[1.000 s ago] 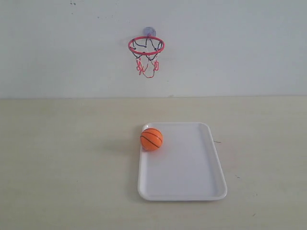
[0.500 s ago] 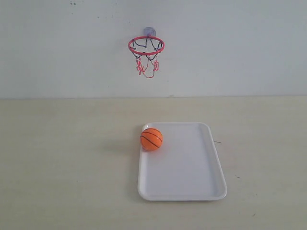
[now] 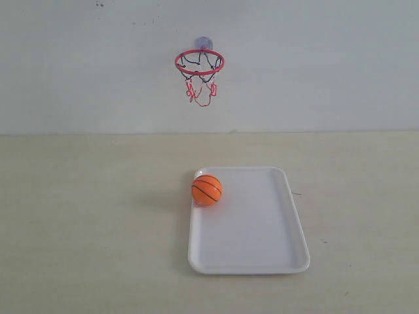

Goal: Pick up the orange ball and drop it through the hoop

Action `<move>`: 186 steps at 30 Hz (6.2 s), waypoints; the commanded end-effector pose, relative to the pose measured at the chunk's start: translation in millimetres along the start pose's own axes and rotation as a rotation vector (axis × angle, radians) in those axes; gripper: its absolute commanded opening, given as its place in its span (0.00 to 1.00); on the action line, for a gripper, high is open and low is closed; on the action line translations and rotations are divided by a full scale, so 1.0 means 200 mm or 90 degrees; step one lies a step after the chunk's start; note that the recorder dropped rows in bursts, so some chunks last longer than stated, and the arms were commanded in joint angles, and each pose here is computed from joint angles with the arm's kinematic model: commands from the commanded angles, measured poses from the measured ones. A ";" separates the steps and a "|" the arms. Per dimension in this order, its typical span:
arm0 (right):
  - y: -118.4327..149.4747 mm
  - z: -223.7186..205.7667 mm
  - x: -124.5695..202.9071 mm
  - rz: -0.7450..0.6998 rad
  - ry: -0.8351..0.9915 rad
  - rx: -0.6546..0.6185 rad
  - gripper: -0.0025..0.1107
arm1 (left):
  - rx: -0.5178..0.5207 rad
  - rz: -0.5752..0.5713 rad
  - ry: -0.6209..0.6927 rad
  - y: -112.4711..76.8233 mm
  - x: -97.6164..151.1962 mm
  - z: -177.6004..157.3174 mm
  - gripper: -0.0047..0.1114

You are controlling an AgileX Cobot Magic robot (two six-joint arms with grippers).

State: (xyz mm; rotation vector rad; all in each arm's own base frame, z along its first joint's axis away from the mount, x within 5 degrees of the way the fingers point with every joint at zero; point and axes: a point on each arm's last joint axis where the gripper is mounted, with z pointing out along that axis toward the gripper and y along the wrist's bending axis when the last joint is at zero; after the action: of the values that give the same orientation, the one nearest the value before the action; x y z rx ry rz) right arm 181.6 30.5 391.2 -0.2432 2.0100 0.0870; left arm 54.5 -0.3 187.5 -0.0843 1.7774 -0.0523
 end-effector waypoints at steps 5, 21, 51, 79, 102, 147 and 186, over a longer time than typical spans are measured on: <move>-0.01 0.01 -0.07 0.011 -0.084 0.007 0.02 | -0.001 -0.007 -0.004 0.00 0.00 0.00 0.08; 0.33 0.68 0.15 -0.081 0.123 -0.261 0.02 | -0.001 -0.007 -0.004 0.00 0.00 0.00 0.08; 0.80 1.51 0.45 0.119 0.280 -0.248 0.63 | -0.001 -0.007 -0.004 0.00 0.00 0.00 0.08; 0.88 1.75 0.54 0.146 0.312 -0.258 0.63 | -0.001 -0.007 -0.004 0.00 0.00 0.00 0.08; 0.88 1.76 0.54 0.163 0.316 -0.257 0.02 | -0.001 -0.007 -0.004 0.00 0.00 0.00 0.08; -0.08 1.28 -0.08 -0.018 0.185 -0.098 0.02 | -0.001 -0.007 -0.004 0.00 0.00 0.00 0.08; 0.34 1.73 -0.46 0.083 -0.049 -0.435 0.02 | -0.001 -0.007 -0.004 0.00 0.00 0.00 0.08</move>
State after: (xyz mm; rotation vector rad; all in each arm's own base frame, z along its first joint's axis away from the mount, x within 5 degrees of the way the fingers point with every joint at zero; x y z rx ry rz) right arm 506.3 152.6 316.2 -0.5325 1.9071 0.8880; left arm 54.5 -0.3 187.5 -0.0843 1.7774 -0.0523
